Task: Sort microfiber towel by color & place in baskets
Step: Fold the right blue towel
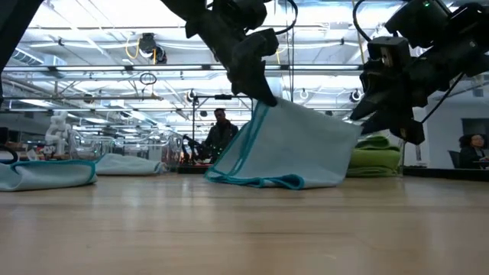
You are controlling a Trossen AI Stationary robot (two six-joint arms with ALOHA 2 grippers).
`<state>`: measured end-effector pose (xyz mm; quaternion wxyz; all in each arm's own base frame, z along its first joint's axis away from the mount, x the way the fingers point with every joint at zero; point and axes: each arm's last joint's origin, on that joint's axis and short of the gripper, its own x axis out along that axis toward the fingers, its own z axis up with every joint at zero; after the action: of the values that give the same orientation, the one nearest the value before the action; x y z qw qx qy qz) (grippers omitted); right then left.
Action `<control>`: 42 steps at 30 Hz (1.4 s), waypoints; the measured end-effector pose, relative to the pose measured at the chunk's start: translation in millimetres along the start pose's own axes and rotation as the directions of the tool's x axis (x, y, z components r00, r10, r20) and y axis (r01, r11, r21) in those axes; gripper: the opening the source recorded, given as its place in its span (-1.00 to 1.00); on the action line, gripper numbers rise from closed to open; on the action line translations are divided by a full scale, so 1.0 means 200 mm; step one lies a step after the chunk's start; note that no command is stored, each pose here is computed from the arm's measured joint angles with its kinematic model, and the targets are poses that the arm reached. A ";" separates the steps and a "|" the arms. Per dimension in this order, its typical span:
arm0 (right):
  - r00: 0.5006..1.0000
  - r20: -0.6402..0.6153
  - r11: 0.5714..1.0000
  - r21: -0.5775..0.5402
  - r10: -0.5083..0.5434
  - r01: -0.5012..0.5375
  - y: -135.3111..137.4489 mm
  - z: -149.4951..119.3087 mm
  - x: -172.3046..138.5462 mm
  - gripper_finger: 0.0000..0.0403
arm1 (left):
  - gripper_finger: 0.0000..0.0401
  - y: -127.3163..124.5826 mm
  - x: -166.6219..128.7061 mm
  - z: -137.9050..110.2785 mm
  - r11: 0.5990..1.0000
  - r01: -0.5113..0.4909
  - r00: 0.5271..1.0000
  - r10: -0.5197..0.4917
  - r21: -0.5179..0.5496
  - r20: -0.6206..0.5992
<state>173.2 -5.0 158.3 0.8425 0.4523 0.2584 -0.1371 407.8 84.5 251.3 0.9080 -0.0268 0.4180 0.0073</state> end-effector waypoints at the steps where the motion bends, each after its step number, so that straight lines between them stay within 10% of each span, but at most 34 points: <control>1: 1.000 -0.001 1.000 -0.010 -0.002 0.002 0.00 0.00 0.00 -0.28 | -0.99 0.00 0.00 0.00 1.000 0.001 1.000 -0.001 0.001 -0.001; 15: 0.986 0.136 0.897 -0.417 -0.101 0.149 -0.03 0.02 0.01 0.30 | -0.99 0.00 0.00 0.00 0.999 0.009 1.000 -0.009 0.046 0.001; 32: 0.997 0.075 0.897 -0.442 0.006 0.028 -0.09 -0.04 0.08 0.07 | -0.99 0.00 0.00 0.00 0.999 0.008 1.000 -0.008 0.046 0.003; 42: 0.992 0.112 0.898 -0.440 0.064 -0.008 -0.08 -0.03 0.15 -0.71 | -0.99 0.00 0.00 0.00 0.999 0.009 1.000 -0.009 0.043 0.004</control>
<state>188.3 -7.8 128.4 0.9394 0.2465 0.2217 -0.0874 408.2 84.0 251.5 0.9093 -0.0091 0.4159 -0.0059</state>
